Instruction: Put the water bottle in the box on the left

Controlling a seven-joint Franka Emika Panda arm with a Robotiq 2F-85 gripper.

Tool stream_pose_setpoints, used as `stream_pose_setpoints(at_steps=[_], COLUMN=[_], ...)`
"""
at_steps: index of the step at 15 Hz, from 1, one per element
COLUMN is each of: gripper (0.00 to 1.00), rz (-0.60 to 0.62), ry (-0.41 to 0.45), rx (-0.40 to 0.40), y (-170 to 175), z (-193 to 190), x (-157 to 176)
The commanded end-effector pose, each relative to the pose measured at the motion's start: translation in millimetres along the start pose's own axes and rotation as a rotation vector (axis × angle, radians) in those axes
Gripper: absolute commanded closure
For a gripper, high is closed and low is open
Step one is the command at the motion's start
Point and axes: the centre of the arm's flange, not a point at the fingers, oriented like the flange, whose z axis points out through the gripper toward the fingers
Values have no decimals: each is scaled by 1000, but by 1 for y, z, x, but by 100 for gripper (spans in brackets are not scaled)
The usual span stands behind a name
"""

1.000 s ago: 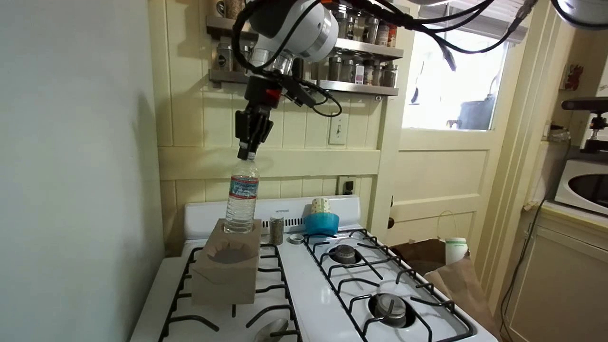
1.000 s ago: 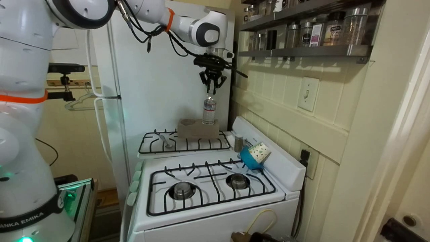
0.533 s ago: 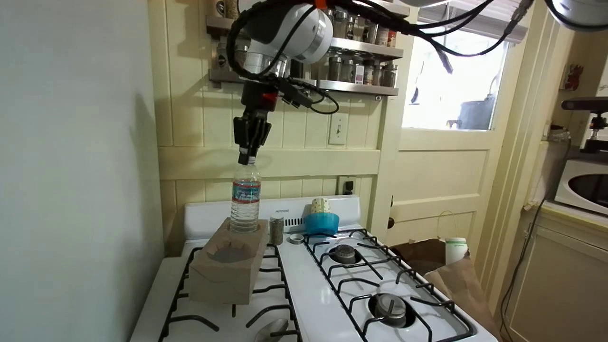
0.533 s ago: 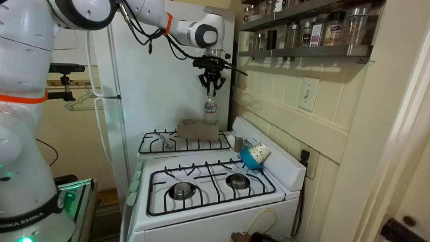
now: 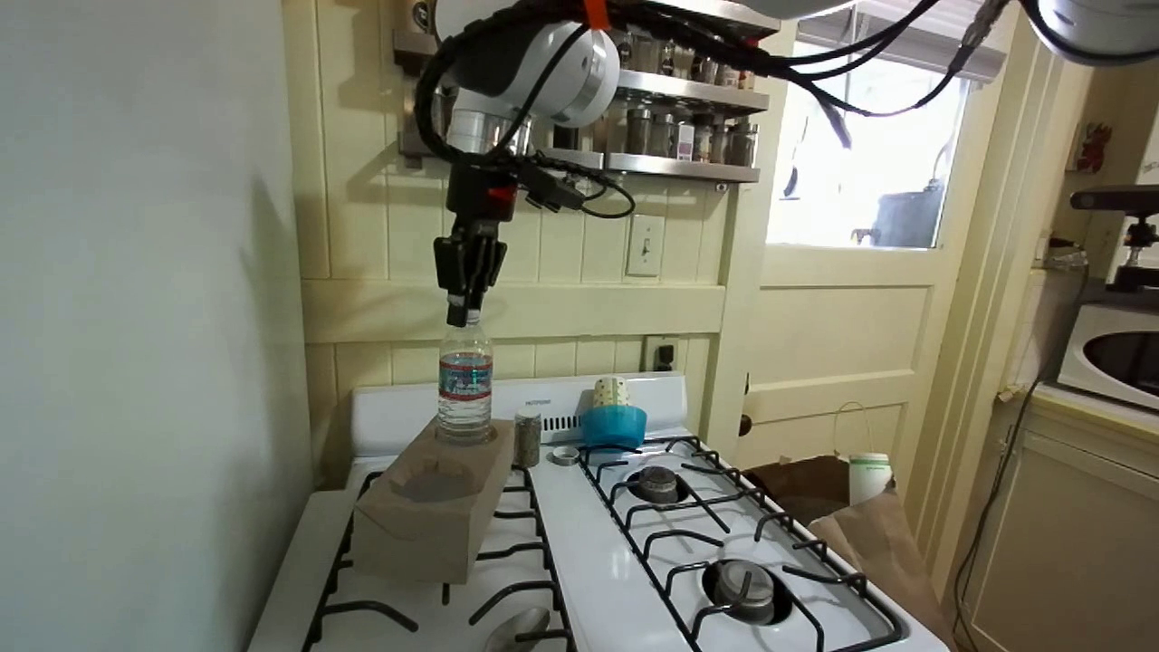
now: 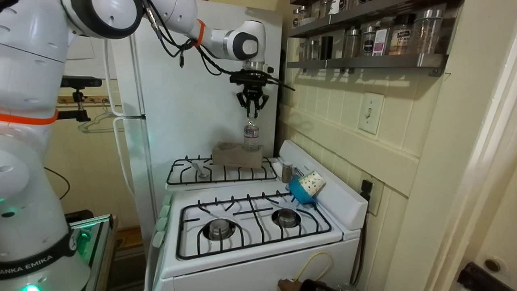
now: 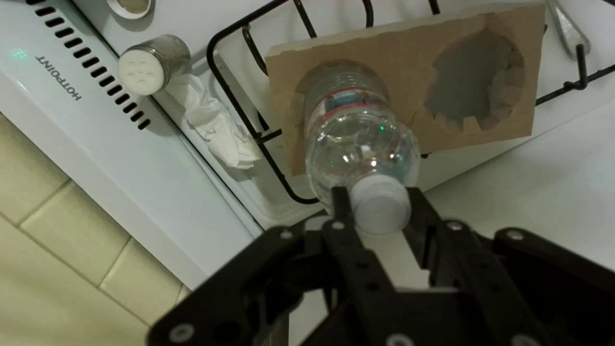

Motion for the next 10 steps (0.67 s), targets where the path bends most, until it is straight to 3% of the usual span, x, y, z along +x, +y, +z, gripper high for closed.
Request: stream_pose_setpoints(at_steps=[1, 10], gripper=[92, 92], rz=[-3, -20], ry=[5, -27], rx=[-20, -16], y=[-5, -9], z=[1, 17], x=[10, 11])
